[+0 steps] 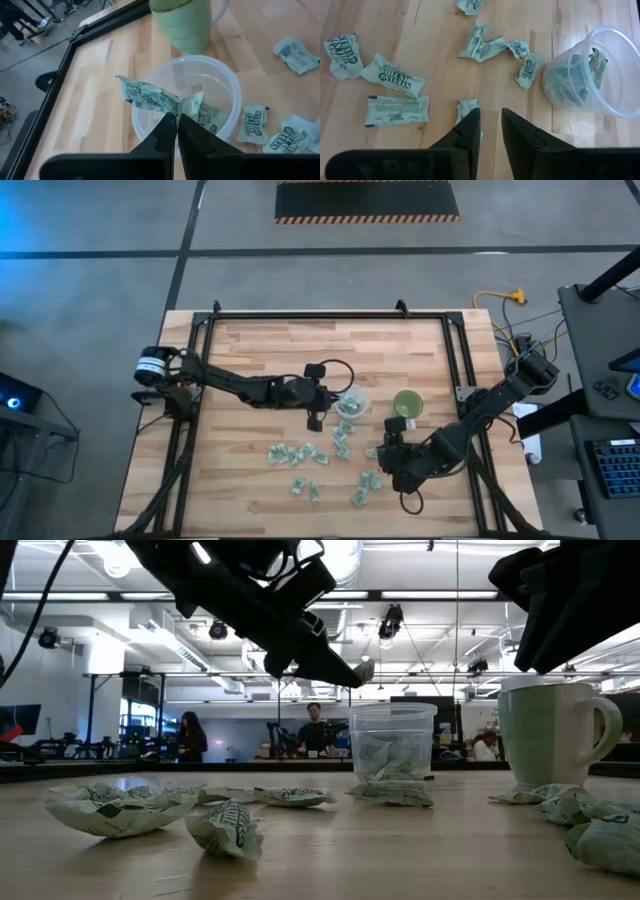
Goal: Pick and place Stevia / Truvia into bins
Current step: Put the green stevia packet into the transparent container
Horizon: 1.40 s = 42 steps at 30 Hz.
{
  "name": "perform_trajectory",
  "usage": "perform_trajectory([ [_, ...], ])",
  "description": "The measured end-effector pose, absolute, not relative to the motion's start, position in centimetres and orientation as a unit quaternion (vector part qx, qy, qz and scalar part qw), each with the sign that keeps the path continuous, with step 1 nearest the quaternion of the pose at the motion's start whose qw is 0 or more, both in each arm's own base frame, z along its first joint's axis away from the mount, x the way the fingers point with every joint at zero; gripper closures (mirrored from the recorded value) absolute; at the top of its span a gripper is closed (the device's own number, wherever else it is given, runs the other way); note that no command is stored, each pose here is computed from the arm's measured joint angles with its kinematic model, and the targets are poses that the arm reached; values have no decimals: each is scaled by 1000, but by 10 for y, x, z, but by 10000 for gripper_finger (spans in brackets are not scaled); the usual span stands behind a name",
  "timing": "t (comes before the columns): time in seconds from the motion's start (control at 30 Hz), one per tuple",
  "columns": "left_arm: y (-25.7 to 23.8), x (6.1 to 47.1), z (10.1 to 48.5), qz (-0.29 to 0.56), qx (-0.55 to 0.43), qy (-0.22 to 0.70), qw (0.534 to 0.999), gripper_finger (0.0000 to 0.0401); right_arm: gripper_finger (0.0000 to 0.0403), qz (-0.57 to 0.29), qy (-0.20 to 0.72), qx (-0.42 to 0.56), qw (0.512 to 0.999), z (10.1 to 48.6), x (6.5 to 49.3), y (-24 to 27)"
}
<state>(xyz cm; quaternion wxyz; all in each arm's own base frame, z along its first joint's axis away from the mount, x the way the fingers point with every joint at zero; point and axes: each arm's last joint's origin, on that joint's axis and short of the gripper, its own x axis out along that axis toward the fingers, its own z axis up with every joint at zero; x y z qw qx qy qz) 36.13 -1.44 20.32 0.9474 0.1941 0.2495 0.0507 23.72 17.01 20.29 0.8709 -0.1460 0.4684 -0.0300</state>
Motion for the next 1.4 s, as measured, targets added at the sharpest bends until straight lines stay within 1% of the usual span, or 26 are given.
perform_trajectory([
  [0.3,-16,364,208,29,185,217,958,401,328,-31,465,-145,873,203,238,170],
  [0.43,-16,368,210,31,182,189,964,401,332,-29,462,-145,874,204,238,171],
  [0.57,-16,369,209,31,183,187,965,398,337,-29,461,-144,875,204,239,171],
  [0.7,-16,371,206,31,184,191,964,369,337,-29,461,-143,875,204,239,171],
  [0.87,-16,373,205,32,184,190,964,314,331,-30,460,-142,876,204,239,171],
  [1.03,-16,369,210,36,180,193,964,272,326,-28,476,-91,874,201,237,172],
  [1.17,-21,359,217,27,177,226,958,258,323,-21,495,-61,867,190,234,171],
  [1.33,-27,340,225,22,139,269,953,257,325,-11,513,-54,856,170,232,171],
  [1.4,-30,334,229,21,124,272,954,257,323,-15,519,-59,852,165,233,170],
])
